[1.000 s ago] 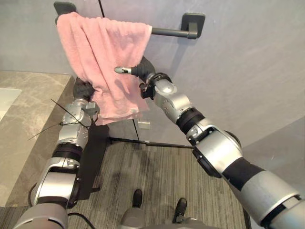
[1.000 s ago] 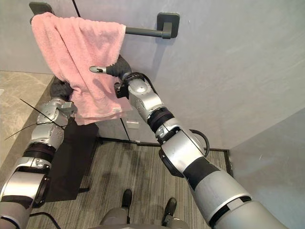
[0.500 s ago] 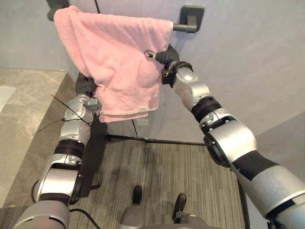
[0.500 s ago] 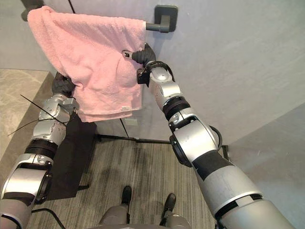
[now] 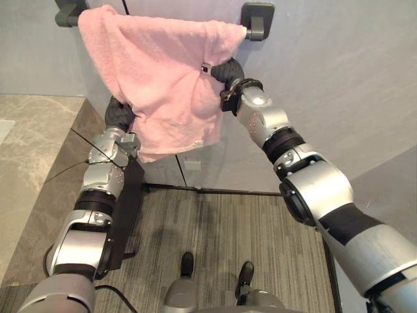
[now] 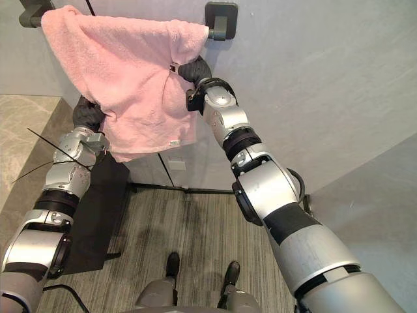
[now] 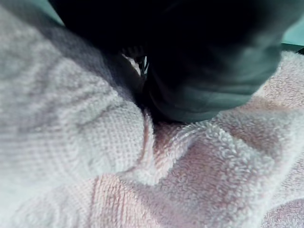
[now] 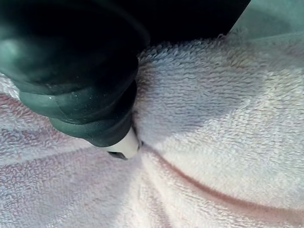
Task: Organize washtable
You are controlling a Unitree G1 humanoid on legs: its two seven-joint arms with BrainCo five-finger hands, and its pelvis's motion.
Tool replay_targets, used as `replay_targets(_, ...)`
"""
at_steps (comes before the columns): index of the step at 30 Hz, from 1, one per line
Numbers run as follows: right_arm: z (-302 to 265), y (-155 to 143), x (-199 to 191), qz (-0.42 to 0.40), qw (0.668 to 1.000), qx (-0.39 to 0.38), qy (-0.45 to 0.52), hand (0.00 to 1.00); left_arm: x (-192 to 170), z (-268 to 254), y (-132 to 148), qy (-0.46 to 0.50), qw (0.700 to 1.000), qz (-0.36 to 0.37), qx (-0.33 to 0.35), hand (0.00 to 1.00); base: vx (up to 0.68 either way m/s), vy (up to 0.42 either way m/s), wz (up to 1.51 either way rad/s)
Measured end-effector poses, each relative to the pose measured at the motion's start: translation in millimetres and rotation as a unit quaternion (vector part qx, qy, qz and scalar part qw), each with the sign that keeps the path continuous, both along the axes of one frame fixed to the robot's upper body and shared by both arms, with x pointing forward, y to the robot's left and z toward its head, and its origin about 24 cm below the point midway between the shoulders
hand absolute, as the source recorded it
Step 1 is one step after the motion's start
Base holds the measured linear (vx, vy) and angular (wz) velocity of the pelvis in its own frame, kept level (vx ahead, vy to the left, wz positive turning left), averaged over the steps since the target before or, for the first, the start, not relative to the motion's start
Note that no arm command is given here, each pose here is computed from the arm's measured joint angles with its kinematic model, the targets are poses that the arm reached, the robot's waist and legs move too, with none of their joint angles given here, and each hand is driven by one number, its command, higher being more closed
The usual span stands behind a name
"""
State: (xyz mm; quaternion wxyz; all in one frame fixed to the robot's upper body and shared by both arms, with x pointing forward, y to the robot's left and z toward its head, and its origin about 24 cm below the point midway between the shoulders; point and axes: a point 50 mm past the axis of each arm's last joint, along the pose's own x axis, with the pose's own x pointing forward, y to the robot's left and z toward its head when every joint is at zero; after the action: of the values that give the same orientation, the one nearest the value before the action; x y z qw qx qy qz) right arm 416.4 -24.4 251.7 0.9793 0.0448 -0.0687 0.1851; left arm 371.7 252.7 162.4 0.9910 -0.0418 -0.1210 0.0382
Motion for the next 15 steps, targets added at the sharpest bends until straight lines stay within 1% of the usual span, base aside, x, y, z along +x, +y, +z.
replay_targets(5,-1,-8,2,-0.01,1.0,-0.005,0.0,0.0,-1,-17,14,0.037,0.999,0.035,-0.013,0.0,0.0,0.0,0.0)
replay_targets(8,-4,-12,3,-0.016,1.0,-0.015,0.001,0.0,-3,-21,21,0.046,0.997,0.05,-0.027,0.0,0.0,0.0,0.0)
replay_targets(11,-7,-17,4,-0.019,1.0,-0.02,0.0,0.0,-5,-21,29,0.051,0.997,0.058,-0.024,0.0,0.0,0.0,0.0)
replay_targets(15,-7,-29,2,-0.017,1.0,-0.012,-0.021,0.0,-19,-24,48,0.051,0.996,0.063,-0.022,0.0,0.0,0.0,0.0)
